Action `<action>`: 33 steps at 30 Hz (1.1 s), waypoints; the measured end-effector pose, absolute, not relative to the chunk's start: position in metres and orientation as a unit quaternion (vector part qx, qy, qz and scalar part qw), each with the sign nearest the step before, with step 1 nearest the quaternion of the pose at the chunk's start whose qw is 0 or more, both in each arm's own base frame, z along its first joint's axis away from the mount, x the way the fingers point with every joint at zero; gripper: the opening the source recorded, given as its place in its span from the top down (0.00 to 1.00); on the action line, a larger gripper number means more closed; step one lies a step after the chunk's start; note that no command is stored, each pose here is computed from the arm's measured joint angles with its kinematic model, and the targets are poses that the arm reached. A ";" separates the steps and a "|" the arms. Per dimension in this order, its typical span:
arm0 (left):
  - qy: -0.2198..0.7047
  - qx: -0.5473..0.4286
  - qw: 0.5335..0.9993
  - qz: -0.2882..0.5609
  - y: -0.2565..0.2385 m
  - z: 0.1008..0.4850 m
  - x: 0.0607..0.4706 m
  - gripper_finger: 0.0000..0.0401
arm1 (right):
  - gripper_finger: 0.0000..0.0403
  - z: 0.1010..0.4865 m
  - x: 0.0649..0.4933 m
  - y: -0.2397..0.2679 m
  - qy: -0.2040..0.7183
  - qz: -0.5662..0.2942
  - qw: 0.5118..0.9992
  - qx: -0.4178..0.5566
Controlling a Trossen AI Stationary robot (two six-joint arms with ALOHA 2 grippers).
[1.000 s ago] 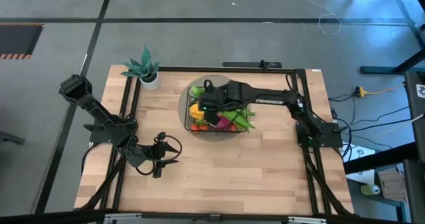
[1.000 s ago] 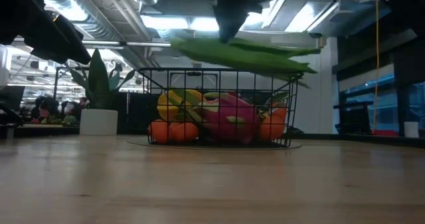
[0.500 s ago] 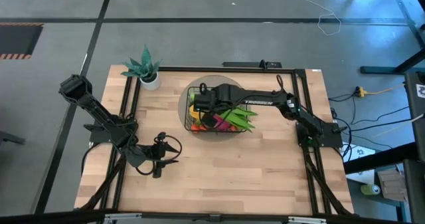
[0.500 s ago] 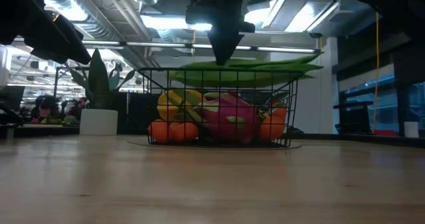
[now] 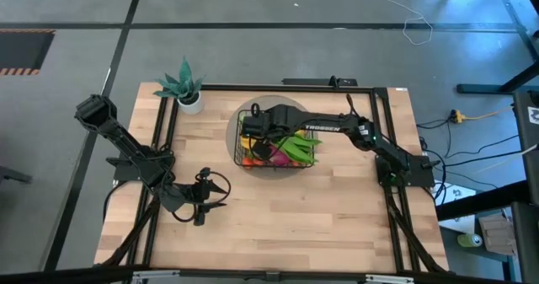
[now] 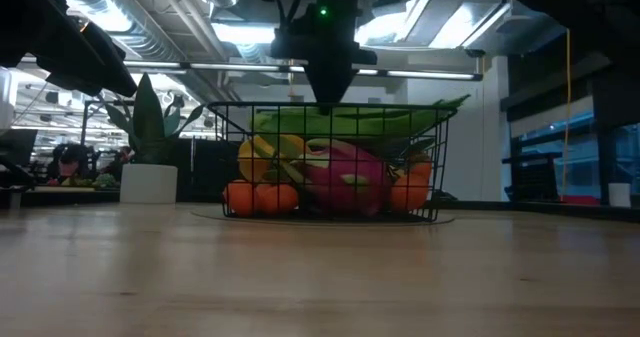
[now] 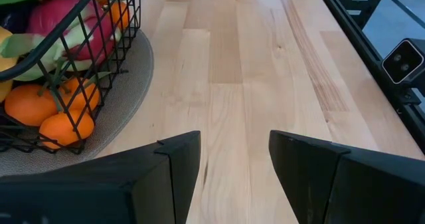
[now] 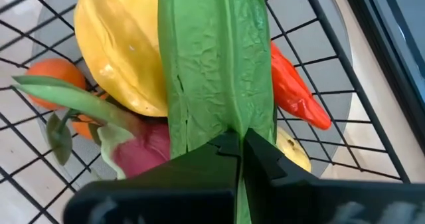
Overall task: Build produce basket
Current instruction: Put the lettuce into the black wire basket
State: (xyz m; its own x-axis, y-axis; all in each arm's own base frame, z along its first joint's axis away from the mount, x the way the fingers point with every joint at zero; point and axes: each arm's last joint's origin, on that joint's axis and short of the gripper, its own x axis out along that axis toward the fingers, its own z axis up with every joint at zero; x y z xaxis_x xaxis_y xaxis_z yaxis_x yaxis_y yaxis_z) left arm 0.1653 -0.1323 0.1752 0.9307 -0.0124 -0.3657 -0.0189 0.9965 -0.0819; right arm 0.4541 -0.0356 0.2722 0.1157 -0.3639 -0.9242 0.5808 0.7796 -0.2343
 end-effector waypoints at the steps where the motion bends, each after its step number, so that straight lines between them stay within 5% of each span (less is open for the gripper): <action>1: 0.186 -0.042 0.982 0.002 -0.132 0.175 0.165 0.58 | 1.00 0.272 0.454 -0.036 0.585 -0.318 0.740 0.092; 15: 0.186 -0.042 0.982 0.002 -0.132 0.175 0.165 0.58 | 0.98 0.272 0.453 -0.035 0.599 -0.294 0.742 0.062; 26: 0.186 -0.042 0.982 0.002 -0.132 0.175 0.165 0.58 | 0.70 0.276 0.452 -0.033 0.601 -0.277 0.745 0.079; 33: 0.188 -0.037 0.982 0.002 -0.132 0.175 0.165 0.58 | 0.68 0.299 0.440 -0.025 0.599 -0.253 0.751 0.113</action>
State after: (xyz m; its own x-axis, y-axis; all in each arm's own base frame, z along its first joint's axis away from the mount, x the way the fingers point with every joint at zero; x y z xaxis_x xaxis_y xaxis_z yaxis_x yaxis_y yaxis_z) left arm 0.1651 -0.1321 0.1748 0.9296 -0.0110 -0.3685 -0.0171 0.9972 -0.0730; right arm 0.4397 -0.0251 0.2986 0.1541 -0.2441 -0.9574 0.5158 0.8464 -0.1327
